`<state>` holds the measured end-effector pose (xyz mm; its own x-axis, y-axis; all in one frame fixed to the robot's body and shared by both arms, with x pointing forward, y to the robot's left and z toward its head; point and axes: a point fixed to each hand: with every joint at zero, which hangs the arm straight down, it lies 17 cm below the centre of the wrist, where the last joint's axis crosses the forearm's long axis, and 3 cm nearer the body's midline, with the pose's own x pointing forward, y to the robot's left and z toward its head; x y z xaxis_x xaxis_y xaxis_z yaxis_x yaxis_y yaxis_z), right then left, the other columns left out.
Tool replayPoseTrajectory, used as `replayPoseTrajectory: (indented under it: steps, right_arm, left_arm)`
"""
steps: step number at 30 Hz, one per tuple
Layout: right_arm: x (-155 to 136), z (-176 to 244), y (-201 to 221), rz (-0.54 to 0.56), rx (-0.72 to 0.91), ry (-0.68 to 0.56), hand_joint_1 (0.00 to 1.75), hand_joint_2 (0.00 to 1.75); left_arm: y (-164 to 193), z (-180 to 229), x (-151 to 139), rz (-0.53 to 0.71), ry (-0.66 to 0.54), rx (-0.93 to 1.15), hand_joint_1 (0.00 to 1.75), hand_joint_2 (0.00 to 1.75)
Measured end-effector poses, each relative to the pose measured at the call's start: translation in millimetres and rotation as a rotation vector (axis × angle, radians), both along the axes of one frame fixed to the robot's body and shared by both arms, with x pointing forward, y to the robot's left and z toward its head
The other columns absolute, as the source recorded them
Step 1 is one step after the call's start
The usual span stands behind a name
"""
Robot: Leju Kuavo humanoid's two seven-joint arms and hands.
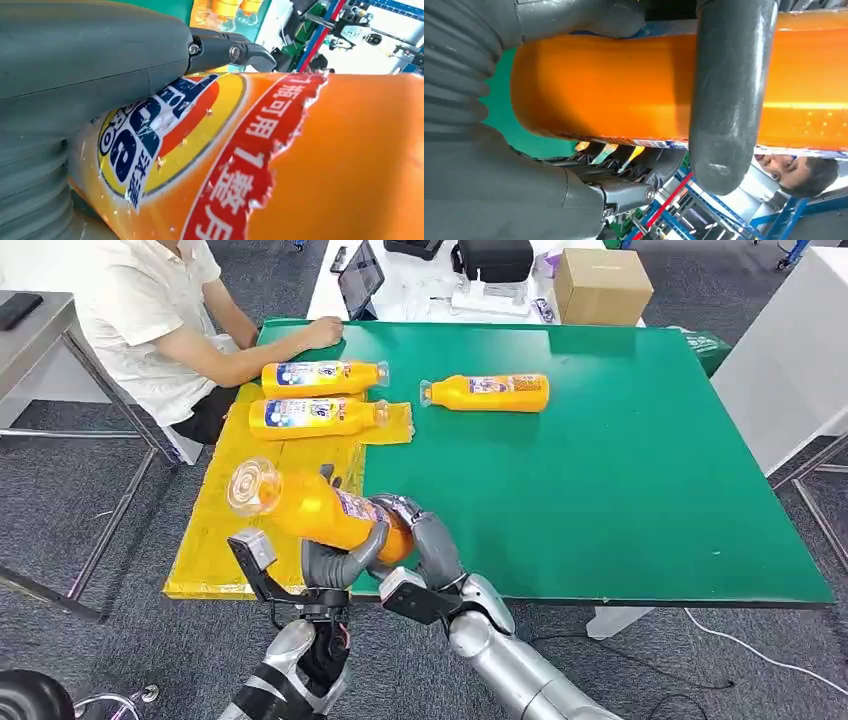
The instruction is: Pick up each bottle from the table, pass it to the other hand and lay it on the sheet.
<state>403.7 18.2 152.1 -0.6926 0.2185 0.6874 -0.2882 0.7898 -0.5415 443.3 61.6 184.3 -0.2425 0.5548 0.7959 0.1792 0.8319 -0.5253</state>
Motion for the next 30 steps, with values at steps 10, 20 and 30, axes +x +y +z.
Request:
replayPoseTrajectory:
  steps: [10, 20, 30]
  right_arm:
    - [-4.0, -2.0, 5.0, 0.017, 0.005, 0.017, 1.57, 1.75]
    - [-12.0, 10.7, 10.0, 0.051, 0.029, -0.02, 0.77, 1.75]
    - [-13.3, 11.1, 10.4, 0.057, 0.034, -0.014, 0.0, 0.0]
  left_arm:
    - [-3.1, -0.4, -2.3, -0.101, 0.029, -0.156, 1.69, 1.75]
    - [-1.6, 7.5, -18.9, -0.308, -0.001, -0.379, 1.75, 1.75]
    - [-2.2, 9.0, -21.7, -0.346, -0.005, -0.403, 1.75, 1.75]
